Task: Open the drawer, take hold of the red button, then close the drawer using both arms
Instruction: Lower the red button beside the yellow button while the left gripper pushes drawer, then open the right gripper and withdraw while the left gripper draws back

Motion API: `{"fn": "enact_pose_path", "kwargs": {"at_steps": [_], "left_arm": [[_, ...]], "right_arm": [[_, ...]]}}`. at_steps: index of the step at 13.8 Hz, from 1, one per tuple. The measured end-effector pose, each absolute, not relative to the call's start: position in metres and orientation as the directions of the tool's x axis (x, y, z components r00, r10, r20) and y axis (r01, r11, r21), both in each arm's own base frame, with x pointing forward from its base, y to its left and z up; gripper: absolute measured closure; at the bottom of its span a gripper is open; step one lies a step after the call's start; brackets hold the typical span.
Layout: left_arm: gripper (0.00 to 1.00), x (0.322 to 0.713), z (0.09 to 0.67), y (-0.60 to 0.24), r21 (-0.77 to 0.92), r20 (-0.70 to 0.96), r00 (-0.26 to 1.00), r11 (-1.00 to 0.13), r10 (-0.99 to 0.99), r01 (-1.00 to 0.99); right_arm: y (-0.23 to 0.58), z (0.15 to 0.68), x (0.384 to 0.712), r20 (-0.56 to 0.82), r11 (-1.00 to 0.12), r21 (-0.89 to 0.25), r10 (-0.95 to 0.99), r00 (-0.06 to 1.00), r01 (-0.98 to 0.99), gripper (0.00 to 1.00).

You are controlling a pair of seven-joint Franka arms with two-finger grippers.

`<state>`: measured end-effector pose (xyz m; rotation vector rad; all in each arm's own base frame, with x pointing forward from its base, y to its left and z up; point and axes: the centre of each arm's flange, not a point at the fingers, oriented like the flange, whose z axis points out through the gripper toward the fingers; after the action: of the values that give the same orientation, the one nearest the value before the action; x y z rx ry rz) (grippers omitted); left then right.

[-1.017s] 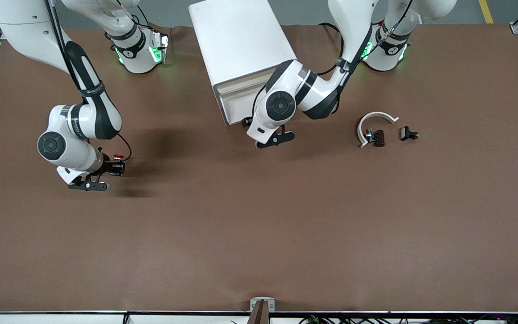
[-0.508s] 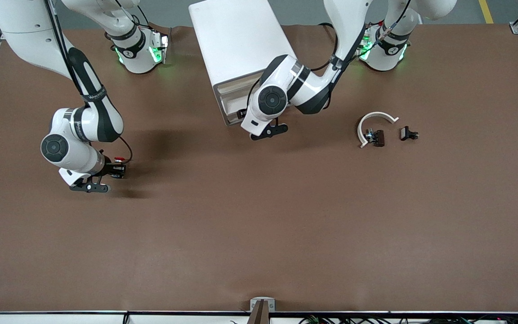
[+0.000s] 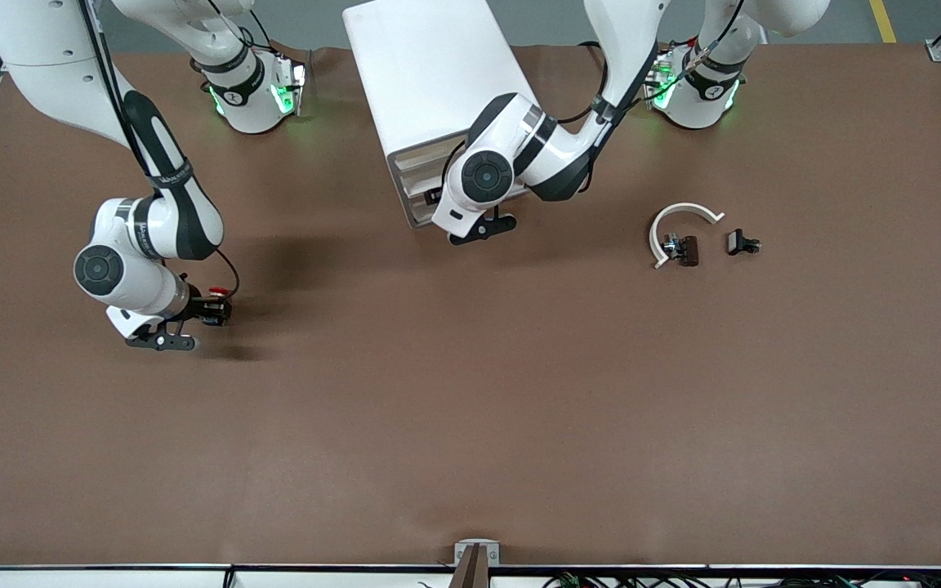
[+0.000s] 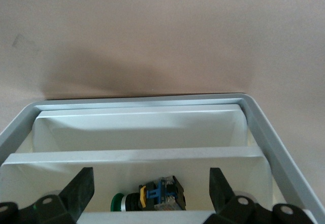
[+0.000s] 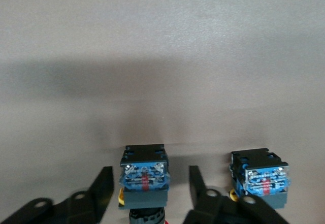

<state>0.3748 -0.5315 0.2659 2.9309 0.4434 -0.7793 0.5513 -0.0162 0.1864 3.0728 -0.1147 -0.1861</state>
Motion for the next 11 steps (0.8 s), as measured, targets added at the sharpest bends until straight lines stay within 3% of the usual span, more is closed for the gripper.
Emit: {"fn": "enact_pose_path", "kwargs": {"at_steps": [3,8,11], "left_arm": [[0.00,0.370,0.265,-0.534,-0.010,-0.502,0.822,-0.952,0.268,0.305],[0.00,0.374,0.266,-0.532,-0.009,-0.500,0.821,-0.949,0.277,0.314],[0.00,0.428,0.277,-0.501,0.011,-0.465,0.813,-0.916,0.351,0.401]], "right_arm": [[-0.017,0.189,0.551,-0.144,-0.995,0.067,-0.081,0.986,-0.072,0.00],[-0.013,0.248,0.559,-0.190,-0.994,0.067,-0.102,0.976,-0.091,0.00],[-0.004,0.311,0.559,-0.192,-0.992,0.064,-0.116,0.975,-0.105,0.00]]}}
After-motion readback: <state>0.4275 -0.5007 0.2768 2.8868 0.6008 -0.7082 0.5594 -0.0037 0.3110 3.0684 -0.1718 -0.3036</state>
